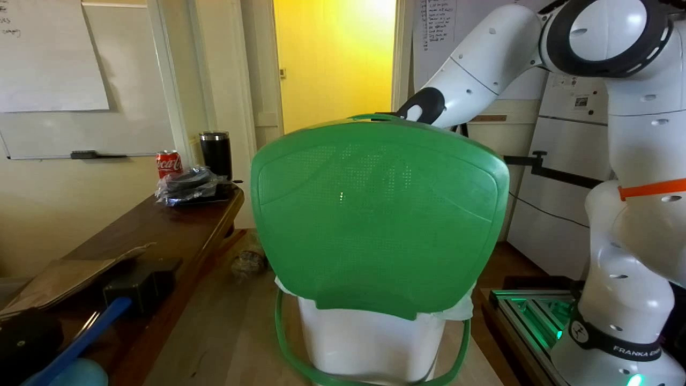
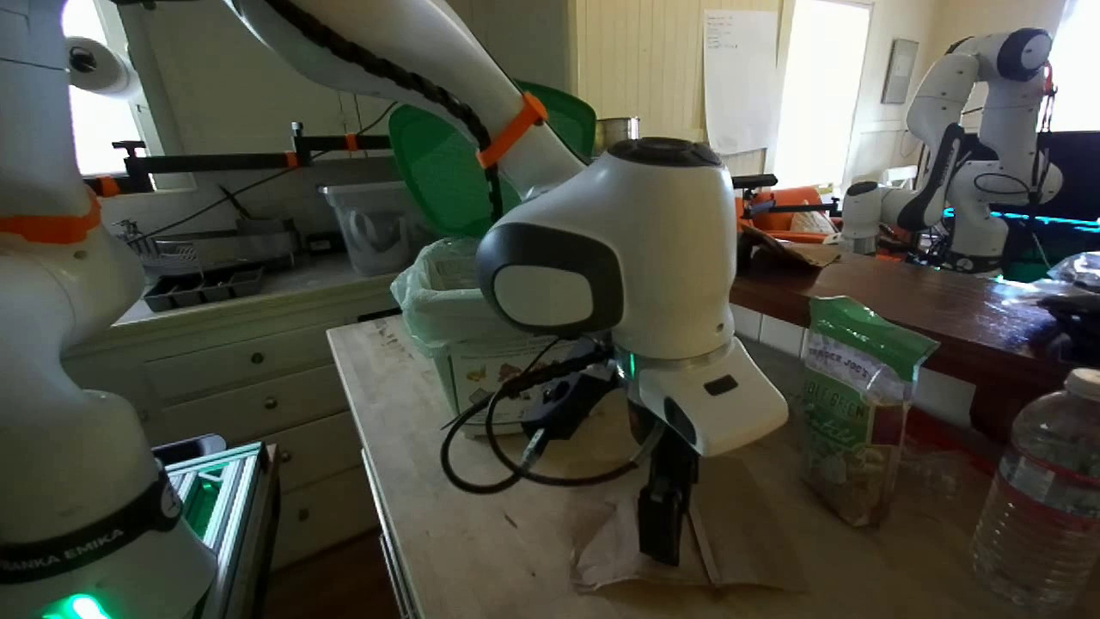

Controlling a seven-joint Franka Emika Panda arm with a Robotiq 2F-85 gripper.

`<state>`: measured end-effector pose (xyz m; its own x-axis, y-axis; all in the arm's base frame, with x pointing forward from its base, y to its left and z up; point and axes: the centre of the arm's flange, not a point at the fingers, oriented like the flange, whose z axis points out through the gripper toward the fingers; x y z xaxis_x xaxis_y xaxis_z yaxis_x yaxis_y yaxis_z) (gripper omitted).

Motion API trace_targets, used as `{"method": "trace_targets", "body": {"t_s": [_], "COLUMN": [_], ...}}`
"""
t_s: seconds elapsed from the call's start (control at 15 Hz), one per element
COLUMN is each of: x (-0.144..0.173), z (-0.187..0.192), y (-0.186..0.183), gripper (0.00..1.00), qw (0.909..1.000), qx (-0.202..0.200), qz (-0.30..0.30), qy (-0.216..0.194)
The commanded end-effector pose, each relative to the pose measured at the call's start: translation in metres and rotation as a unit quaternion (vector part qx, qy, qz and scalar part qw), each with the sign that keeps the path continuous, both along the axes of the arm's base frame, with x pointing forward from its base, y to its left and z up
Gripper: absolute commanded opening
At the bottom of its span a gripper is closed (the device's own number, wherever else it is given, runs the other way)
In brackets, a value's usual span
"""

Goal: Wipe the table with the tissue, then throw it in the bin, and finally close the bin

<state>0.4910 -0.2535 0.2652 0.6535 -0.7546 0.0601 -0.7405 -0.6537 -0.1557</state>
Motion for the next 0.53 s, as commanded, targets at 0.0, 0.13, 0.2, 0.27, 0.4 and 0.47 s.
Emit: {"method": "trace_targets", "body": {"t_s": [0.0, 0.13, 0.2, 0.27, 0.4, 0.47], "x": [0.0151, 0.0187, 0.0198, 0.0211, 0.0227, 0.0228], "z": [-0.01, -0.0129, -0.0141, -0.0152, -0.0177, -0.0182], "y": [0.0003, 0.0013, 0.0018, 0.002, 0.0012, 0.0007], "gripper": [1.0, 0.92, 0.76, 0.68, 0.5, 0.44], "qw": [0.9995, 0.9993, 0.9993, 0.9992, 0.9992, 0.9992], "qx": [0.026, 0.031, 0.031, 0.031, 0.029, 0.029], "qz": [-0.018, -0.017, -0.015, -0.012, -0.008, -0.004], "qy": [0.01, 0.016, 0.017, 0.02, 0.024, 0.026]}}
